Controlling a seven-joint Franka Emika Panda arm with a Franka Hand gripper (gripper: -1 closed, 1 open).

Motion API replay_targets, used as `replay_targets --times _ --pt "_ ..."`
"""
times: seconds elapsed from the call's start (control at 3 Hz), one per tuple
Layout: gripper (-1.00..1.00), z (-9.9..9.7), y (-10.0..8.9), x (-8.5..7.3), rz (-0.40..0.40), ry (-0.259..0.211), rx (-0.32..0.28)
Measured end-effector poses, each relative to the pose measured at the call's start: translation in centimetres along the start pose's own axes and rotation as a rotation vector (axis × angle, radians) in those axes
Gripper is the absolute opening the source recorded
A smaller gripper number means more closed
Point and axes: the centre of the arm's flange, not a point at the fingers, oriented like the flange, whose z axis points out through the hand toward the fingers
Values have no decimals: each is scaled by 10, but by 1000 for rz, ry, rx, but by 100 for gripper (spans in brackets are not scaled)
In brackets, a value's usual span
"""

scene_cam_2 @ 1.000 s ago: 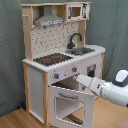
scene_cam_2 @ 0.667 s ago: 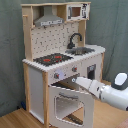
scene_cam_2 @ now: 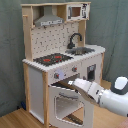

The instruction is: Play with the kitchen

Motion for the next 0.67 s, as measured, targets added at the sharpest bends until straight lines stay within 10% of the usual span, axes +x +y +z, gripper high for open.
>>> replay_targets --times 0.67 --pt "100 -9 -2 39 99 36 -7"
